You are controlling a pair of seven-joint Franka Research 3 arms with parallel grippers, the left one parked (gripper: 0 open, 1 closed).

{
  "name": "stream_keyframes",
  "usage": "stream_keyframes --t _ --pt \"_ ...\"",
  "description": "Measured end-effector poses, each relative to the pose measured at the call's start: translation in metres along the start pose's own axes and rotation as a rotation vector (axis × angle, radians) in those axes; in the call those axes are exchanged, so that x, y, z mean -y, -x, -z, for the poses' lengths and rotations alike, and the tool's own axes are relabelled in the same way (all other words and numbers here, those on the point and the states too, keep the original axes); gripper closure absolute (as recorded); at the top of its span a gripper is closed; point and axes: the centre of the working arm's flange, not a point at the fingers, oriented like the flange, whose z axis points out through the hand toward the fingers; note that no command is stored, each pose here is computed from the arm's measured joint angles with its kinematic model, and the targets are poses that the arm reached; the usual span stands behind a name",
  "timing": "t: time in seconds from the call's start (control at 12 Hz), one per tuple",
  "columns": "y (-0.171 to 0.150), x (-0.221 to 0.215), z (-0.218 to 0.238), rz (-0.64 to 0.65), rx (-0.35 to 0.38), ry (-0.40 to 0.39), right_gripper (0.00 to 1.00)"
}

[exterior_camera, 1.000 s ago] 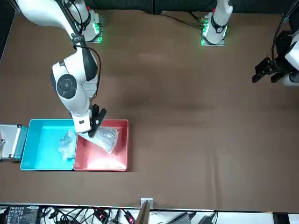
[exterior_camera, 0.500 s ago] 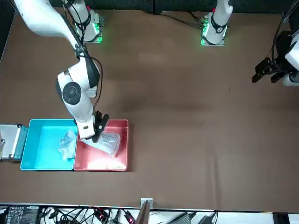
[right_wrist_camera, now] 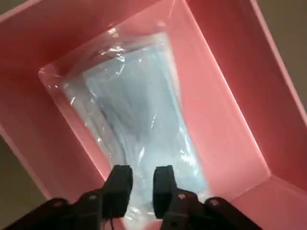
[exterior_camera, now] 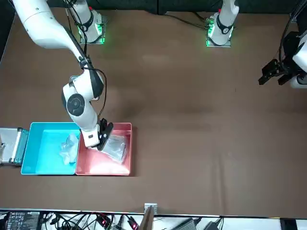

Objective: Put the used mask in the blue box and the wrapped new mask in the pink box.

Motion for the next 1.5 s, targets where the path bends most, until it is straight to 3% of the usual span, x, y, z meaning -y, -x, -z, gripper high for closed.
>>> stream_keyframes --t 0.08,0.25,0.42,0.5,0.92,1.25,1.5 --pt "0.0 -0.004 0.002 -0.009 -0.007 0.004 0.52" --pt "0.001 -0.012 0.016 -0.027 -0.007 0.02 0.3" --pt "0.009 -0.02 0.043 -0.063 0.039 0.014 0.06" --pt "0.013 -0.024 0.063 -0.102 0.049 0.005 0.0" --pt "0.051 -0.033 0.16 -0.308 0.06 -0.077 0.0" --pt "0.114 -0.052 0.212 -0.486 0.081 -0.166 0.0" --pt "0.15 -0.054 0.248 -0.574 0.122 -0.168 0.0"
